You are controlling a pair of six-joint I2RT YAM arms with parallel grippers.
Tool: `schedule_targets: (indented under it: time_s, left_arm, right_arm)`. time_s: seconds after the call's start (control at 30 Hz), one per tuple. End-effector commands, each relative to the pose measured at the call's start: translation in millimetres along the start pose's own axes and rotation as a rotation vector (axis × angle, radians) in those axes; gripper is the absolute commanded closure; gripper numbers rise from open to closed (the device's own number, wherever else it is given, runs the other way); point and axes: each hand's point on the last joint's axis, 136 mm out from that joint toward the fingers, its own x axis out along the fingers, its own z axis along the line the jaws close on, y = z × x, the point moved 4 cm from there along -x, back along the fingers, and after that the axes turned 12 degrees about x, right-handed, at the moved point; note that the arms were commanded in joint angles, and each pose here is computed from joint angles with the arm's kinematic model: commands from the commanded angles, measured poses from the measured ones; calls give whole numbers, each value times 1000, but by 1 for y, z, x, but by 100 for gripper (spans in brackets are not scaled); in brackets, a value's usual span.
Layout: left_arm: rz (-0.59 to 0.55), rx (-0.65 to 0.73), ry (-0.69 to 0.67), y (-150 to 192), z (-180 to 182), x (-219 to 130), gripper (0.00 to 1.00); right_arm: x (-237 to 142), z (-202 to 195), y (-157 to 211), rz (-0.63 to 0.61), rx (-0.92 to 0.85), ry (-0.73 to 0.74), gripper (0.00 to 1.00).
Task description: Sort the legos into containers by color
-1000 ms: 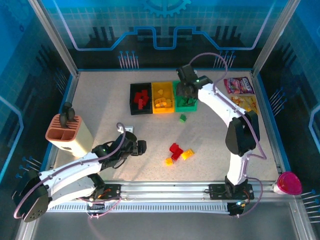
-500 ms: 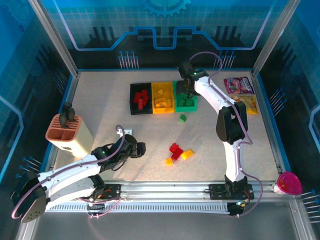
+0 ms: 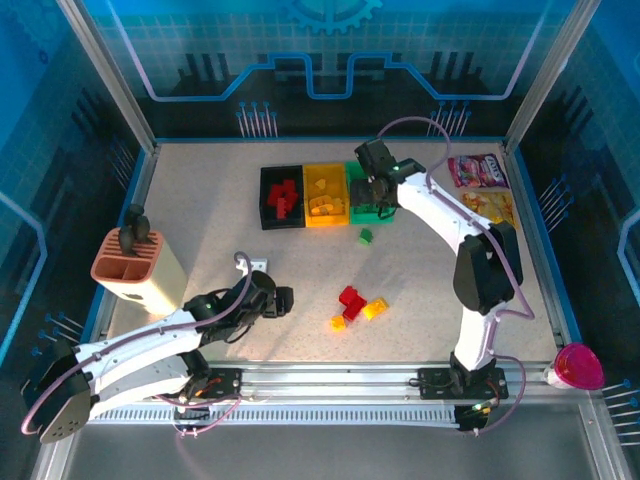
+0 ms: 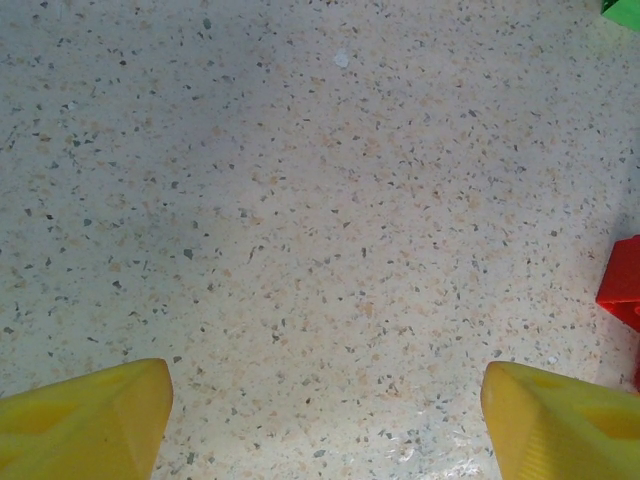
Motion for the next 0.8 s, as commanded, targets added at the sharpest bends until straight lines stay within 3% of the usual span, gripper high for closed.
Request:
schedule_targets:
  time_s: [0.0,0.2,0.6,0.77]
  left_arm:
    - [-17,8,-8,-1,-1,0,19]
    - [-11,14,-8,1,-2,0,19]
    - [-3,7,-16,5,0,1,19]
    - [-4,5,-18,6,0,3,19]
  right_arm:
    - [10,0,23,38,1,-18,17]
    - [37,0,54,115,0,-5,22]
    - [84,1,78,211,11,44,32]
    - [92,1,88,237,16,44,42]
